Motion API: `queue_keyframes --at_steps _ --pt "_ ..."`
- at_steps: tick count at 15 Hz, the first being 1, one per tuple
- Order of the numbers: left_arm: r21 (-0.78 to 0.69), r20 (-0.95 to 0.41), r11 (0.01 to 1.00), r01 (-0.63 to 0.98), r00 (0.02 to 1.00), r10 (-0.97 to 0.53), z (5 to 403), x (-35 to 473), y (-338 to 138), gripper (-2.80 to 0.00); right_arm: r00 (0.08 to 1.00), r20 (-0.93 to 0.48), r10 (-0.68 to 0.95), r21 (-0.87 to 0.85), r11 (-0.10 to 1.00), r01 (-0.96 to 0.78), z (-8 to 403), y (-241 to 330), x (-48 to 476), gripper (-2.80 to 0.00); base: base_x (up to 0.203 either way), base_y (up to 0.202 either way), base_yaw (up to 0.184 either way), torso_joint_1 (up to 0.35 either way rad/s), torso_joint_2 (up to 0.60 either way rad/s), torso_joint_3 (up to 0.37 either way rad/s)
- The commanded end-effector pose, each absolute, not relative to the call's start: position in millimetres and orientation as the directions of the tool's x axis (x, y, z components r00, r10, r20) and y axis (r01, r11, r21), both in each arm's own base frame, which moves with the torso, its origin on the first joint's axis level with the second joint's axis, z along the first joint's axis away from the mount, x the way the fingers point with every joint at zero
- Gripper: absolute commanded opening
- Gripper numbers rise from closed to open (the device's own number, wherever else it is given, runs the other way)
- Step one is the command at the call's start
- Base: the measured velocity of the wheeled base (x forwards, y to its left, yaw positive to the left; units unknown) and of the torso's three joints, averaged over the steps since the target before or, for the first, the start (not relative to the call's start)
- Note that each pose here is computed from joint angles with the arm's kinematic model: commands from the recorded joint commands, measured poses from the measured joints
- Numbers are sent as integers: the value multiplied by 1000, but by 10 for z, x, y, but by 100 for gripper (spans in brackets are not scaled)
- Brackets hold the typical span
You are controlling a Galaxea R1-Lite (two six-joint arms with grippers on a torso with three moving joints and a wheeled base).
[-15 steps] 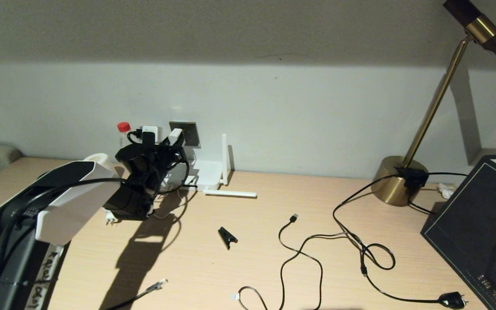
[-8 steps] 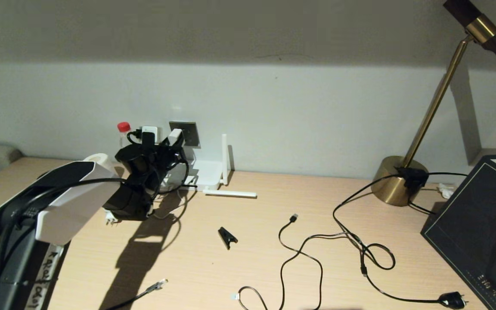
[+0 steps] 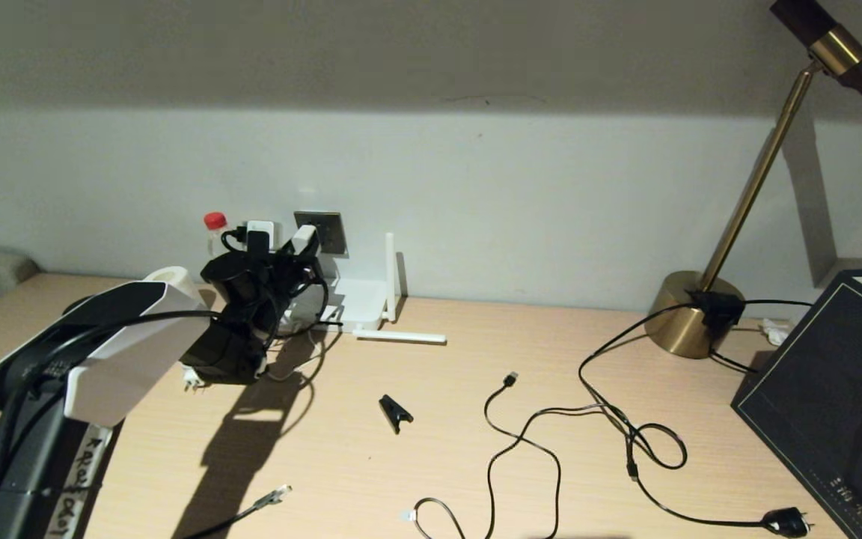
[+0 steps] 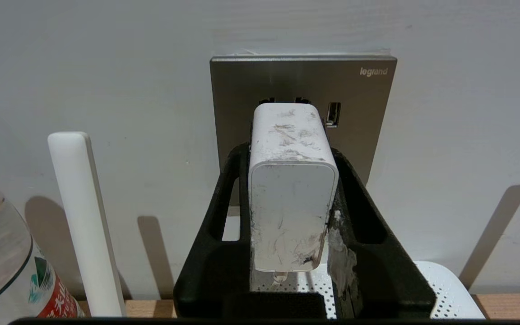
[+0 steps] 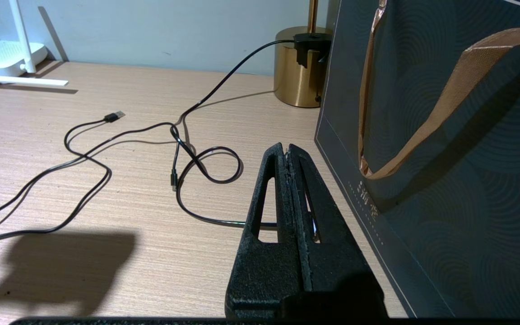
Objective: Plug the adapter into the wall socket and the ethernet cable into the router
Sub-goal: Plug plug into socket
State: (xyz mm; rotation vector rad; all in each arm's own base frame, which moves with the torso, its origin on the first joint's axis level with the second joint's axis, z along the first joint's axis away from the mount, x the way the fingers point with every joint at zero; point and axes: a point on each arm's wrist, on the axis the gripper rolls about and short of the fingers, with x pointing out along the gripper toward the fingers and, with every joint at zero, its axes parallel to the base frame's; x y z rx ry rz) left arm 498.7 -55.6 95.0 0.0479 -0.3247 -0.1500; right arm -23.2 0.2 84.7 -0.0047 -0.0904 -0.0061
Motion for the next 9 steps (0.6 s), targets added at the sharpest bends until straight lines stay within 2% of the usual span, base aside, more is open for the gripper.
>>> queue_keyframes --at_steps 1,9 --pt "71 323 988 137 934 -153 961 4988 -557 -280 998 55 -6 -5 1000 6 749 2 -204 -280 0 0 0 0 0 0" --pt "69 339 989 128 930 -144 1000 5007 -557 -280 998 55 -6 -5 1000 6 749 2 -204 -280 0 0 0 0 0 0"
